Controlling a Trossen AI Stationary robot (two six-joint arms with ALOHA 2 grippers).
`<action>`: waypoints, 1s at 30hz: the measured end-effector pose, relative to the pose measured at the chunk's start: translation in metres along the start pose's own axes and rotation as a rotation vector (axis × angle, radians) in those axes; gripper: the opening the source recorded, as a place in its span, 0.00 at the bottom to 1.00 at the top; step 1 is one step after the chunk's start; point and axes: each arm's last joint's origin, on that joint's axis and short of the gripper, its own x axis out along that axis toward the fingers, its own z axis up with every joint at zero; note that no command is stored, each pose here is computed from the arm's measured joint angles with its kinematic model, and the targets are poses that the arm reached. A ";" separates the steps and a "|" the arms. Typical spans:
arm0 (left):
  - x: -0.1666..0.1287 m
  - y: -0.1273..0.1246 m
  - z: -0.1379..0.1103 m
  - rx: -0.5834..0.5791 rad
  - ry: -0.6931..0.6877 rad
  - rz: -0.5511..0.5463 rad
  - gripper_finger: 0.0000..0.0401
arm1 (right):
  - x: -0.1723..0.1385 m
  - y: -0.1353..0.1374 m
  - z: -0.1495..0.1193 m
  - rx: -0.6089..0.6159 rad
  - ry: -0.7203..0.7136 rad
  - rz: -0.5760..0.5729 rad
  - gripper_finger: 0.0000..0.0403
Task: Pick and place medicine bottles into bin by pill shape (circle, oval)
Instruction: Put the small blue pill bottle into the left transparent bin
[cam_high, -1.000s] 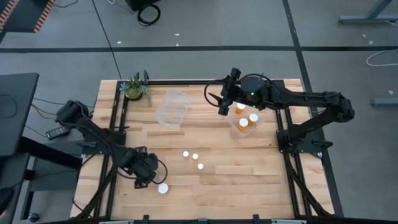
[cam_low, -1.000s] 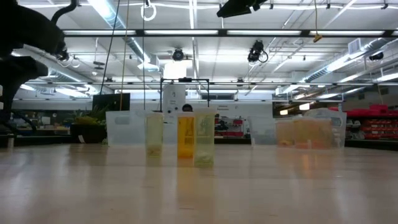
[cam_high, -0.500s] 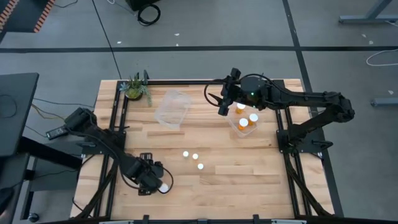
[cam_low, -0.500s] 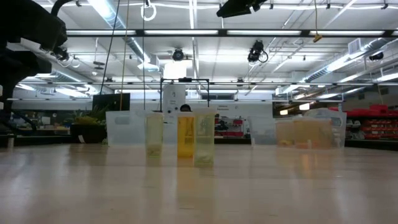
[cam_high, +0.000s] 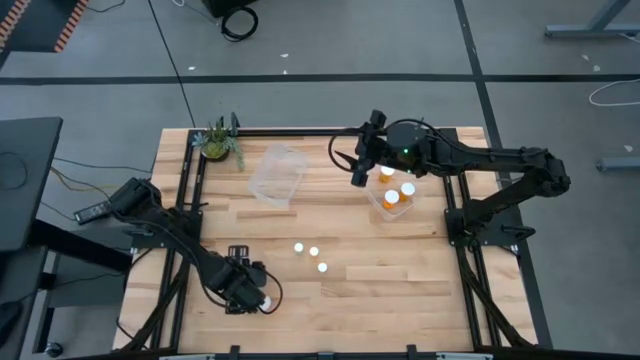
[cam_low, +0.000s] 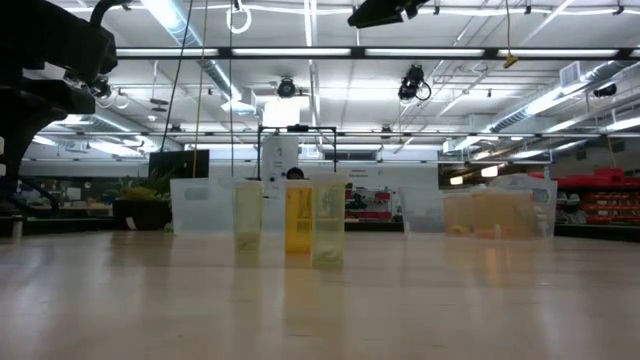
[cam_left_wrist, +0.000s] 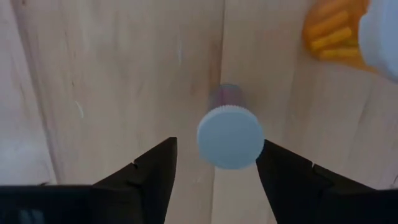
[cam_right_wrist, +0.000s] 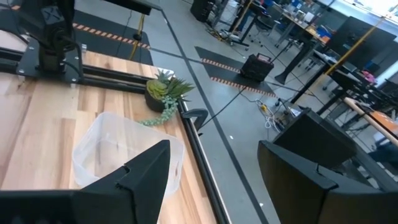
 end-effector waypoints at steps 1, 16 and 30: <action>0.000 -0.001 0.001 -0.001 -0.007 -0.006 0.54 | 0.000 0.000 0.000 0.000 -0.003 0.009 0.62; 0.000 -0.001 0.006 -0.010 -0.044 -0.033 0.42 | 0.000 0.001 0.000 0.000 -0.010 0.026 0.62; 0.000 -0.001 0.006 0.002 -0.044 -0.032 0.30 | 0.000 0.001 0.000 -0.001 -0.010 0.026 0.62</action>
